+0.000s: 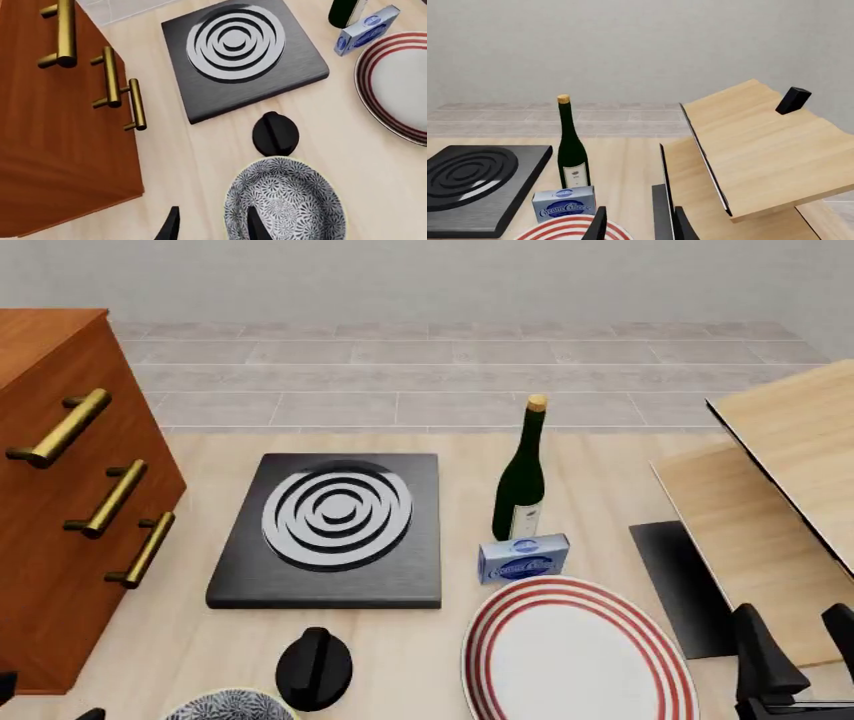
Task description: Put the bowl on the top of the cabinet.
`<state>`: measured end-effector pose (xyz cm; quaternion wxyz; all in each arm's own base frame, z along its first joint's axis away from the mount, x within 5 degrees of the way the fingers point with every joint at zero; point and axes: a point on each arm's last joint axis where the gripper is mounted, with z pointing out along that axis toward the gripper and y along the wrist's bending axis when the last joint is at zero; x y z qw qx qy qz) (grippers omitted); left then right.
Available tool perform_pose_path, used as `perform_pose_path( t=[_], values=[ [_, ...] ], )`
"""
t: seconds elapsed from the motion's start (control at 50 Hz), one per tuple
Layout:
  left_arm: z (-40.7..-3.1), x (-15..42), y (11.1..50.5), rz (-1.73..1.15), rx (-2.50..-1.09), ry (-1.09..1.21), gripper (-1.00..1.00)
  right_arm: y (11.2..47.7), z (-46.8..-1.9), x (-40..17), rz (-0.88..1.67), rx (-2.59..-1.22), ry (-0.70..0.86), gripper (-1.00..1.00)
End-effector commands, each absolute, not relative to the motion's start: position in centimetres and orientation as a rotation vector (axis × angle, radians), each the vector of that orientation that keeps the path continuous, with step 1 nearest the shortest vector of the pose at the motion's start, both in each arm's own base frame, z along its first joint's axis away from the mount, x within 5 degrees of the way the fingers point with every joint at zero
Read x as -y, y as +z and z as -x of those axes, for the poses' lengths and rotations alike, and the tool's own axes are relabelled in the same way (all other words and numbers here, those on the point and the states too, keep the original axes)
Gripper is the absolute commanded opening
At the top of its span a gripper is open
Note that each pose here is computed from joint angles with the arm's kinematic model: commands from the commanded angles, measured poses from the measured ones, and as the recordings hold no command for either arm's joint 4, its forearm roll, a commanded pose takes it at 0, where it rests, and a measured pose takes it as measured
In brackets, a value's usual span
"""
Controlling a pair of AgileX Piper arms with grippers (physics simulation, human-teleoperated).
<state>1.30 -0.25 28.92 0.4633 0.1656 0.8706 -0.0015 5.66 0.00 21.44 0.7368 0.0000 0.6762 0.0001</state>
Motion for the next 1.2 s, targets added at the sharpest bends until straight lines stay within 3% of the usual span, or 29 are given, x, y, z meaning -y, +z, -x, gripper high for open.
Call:
perform_pose_path(
  t=[0.02, 1.2],
  values=[
    [-1.6, 0.4, 28.5, -0.478, -2.195, -0.051, 1.00, 21.4, -5.7, 0.0, 0.000, -1.485, 0.000, 1.00],
    [-3.6, 1.0, 21.3, -0.532, -2.238, -0.033, 1.00, 21.4, -5.7, 0.0, 0.000, -1.485, 0.000, 1.00]
  ],
)
